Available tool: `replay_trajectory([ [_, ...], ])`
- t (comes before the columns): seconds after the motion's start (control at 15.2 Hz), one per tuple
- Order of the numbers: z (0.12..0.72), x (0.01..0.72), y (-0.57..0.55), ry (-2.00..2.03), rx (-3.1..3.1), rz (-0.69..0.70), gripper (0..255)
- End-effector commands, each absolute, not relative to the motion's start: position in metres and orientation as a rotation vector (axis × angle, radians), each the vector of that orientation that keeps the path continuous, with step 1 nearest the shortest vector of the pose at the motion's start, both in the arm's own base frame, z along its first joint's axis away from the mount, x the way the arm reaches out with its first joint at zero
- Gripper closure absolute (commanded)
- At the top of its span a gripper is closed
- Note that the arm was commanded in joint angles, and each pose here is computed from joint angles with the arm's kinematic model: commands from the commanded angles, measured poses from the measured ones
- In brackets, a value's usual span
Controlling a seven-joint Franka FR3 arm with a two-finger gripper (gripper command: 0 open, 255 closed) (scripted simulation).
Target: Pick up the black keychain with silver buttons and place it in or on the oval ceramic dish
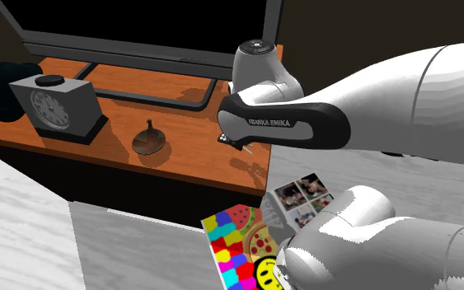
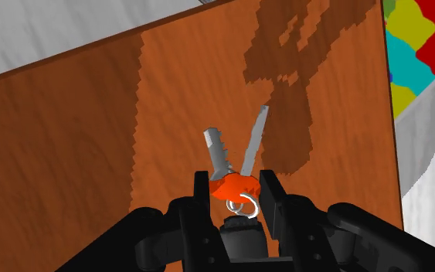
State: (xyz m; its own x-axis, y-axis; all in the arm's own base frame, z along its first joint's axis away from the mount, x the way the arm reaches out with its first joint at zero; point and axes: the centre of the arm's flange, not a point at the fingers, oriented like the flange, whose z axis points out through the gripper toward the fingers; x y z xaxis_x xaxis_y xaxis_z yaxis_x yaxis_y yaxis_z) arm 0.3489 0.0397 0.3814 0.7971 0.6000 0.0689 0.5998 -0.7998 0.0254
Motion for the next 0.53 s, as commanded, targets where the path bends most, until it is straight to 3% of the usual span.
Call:
replay_trajectory([
  [0.0, 0.393, 0.349, 0.039, 0.993, 2.976, 0.114, 255],
  [0.46, 0.43, 0.349, 0.039, 0.993, 2.976, 0.114, 255],
])
